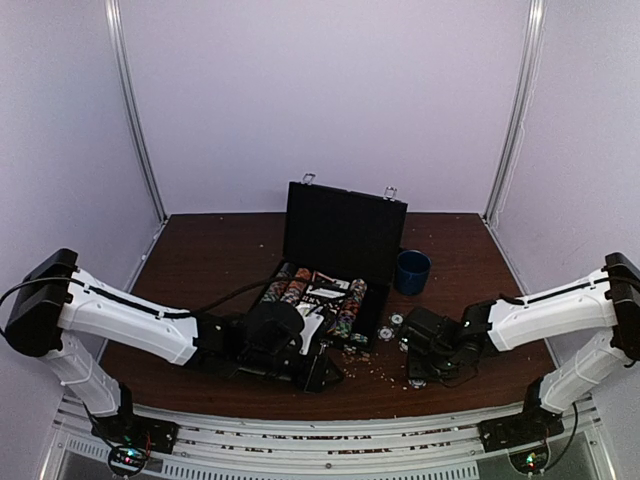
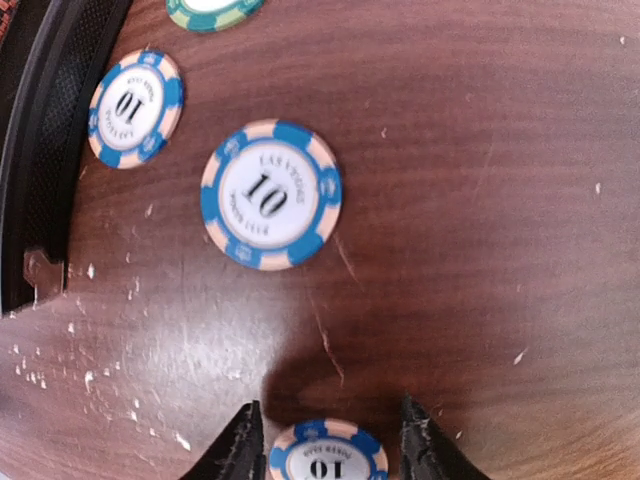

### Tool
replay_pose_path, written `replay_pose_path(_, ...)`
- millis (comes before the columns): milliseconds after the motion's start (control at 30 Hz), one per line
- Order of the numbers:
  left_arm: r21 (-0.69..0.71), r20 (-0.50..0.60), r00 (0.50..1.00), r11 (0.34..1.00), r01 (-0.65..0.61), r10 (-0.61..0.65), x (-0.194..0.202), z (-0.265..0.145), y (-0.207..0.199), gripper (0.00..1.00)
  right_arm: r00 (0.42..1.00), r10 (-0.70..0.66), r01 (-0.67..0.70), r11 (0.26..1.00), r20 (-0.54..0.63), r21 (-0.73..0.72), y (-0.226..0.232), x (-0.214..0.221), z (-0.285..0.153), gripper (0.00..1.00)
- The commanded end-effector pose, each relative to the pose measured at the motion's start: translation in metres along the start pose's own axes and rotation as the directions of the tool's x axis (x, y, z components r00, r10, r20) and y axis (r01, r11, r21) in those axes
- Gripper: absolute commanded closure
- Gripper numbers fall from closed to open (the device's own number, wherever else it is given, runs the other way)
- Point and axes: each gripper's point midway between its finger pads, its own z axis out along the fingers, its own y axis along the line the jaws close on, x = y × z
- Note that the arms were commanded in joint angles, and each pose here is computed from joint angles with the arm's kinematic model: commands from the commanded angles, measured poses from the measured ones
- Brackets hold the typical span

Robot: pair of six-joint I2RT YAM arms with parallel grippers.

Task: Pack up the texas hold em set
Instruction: Move the poker chip to the corner of the board, then pick up the poker chip from the corner of the board.

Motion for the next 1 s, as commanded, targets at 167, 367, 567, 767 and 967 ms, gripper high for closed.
replay_pose_path(167, 0.062, -0.005, 1.000, 0.998, 0.016, -0.016, -0.005, 0.018, -0.014, 0.56, 0.995, -0.009, -0.001, 0.995, -0.103, -0.097, 0.023, 0.048, 0.001, 0.66)
replay_pose_path(367, 0.057, -0.032, 0.999, 0.998, 0.013, -0.011, 0.001, 0.024, -0.013, 0.58, 0.987, -0.028, 0.004, 0.989, -0.161, -0.147, 0.044, 0.078, -0.003, 0.68)
replay_pose_path(567, 0.062, -0.060, 0.998, 0.998, -0.007, 0.010, 0.008, 0.032, -0.014, 0.60, 0.976, -0.085, 0.048, 0.982, -0.201, -0.184, 0.073, 0.105, -0.011, 0.70)
replay_pose_path(767, 0.088, -0.075, 0.994, 0.993, -0.077, 0.084, 0.001, 0.052, -0.024, 0.60, 0.988, -0.047, 0.016, 0.978, -0.146, -0.207, 0.078, 0.089, -0.031, 0.66)
replay_pose_path(967, 0.115, -0.074, 0.990, 0.987, -0.111, 0.120, 0.000, 0.071, -0.028, 0.60, 0.981, 0.070, -0.124, 0.944, -0.181, -0.306, 0.073, 0.089, -0.045, 0.65)
